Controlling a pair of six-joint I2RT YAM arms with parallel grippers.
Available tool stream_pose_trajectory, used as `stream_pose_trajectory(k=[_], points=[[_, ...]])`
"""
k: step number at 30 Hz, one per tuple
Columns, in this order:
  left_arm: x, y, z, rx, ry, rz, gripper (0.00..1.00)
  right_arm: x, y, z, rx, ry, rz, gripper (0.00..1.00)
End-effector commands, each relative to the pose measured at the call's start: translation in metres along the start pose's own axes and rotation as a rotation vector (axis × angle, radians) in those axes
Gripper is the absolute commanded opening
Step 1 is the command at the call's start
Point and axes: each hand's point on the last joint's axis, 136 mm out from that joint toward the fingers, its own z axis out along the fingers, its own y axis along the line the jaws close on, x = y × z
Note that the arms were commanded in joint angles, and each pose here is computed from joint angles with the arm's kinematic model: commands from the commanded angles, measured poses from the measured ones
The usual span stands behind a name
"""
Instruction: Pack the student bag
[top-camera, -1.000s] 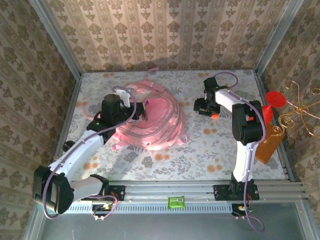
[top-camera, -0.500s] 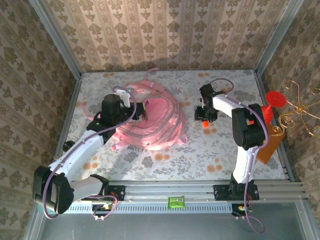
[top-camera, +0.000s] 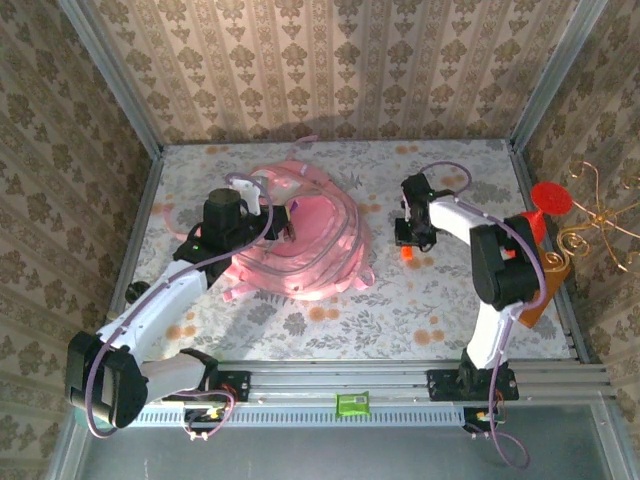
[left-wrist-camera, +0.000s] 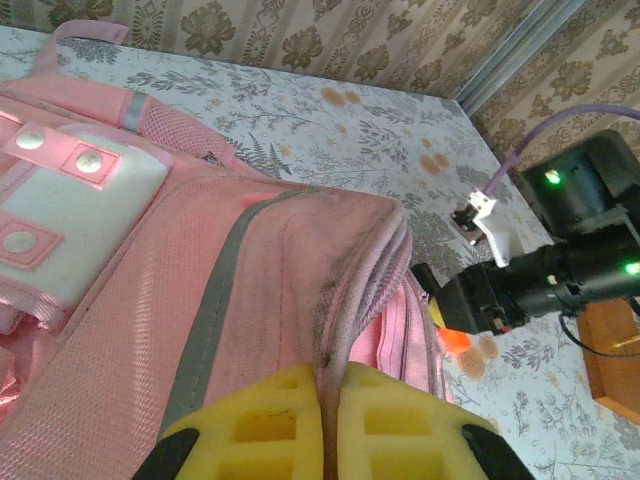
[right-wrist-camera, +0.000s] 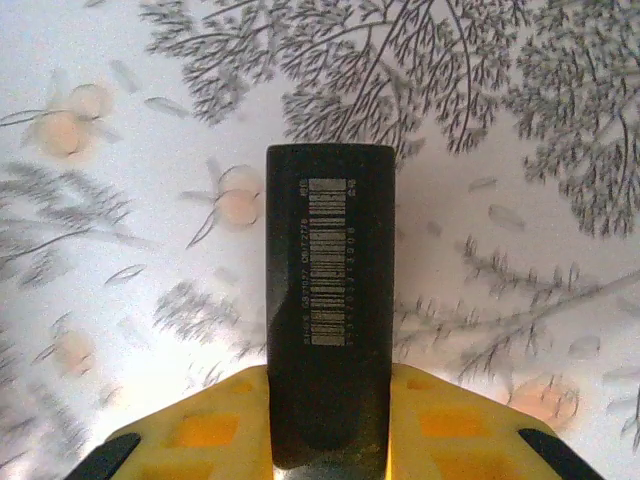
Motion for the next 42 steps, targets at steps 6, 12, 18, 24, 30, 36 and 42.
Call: stream_pose_trajectory(k=[6, 12, 18, 24, 30, 36, 42], points=[[-0.034, -0.019, -0.013, 0.050, -0.123, 0.060, 0.00, -0.034, 0.121, -0.141, -0.649, -0.358, 0.093, 0.21], [-0.037, -0.020, -0.013, 0.054, -0.133, 0.058, 0.00, -0.021, 0.205, -0.175, -0.875, -0.342, 0.075, 0.22], [-0.043, -0.023, -0.013, 0.062, -0.144, 0.054, 0.00, -0.010, 0.267, -0.161, -1.021, -0.188, 0.106, 0.22], [-0.044, -0.028, -0.013, 0.071, -0.145, 0.059, 0.00, -0.012, 0.292, -0.129, -1.034, -0.082, 0.193, 0.22], [-0.044, -0.028, -0.013, 0.068, -0.145, 0.066, 0.00, -0.022, 0.294, -0.106, -0.997, -0.092, 0.259, 0.24], [-0.042, -0.028, -0.012, 0.070, -0.142, 0.065, 0.00, -0.045, 0.292, -0.091, -0.928, -0.160, 0.286, 0.26], [-0.041, -0.028, -0.012, 0.070, -0.142, 0.067, 0.00, -0.057, 0.290, -0.080, -0.864, -0.189, 0.295, 0.42]])
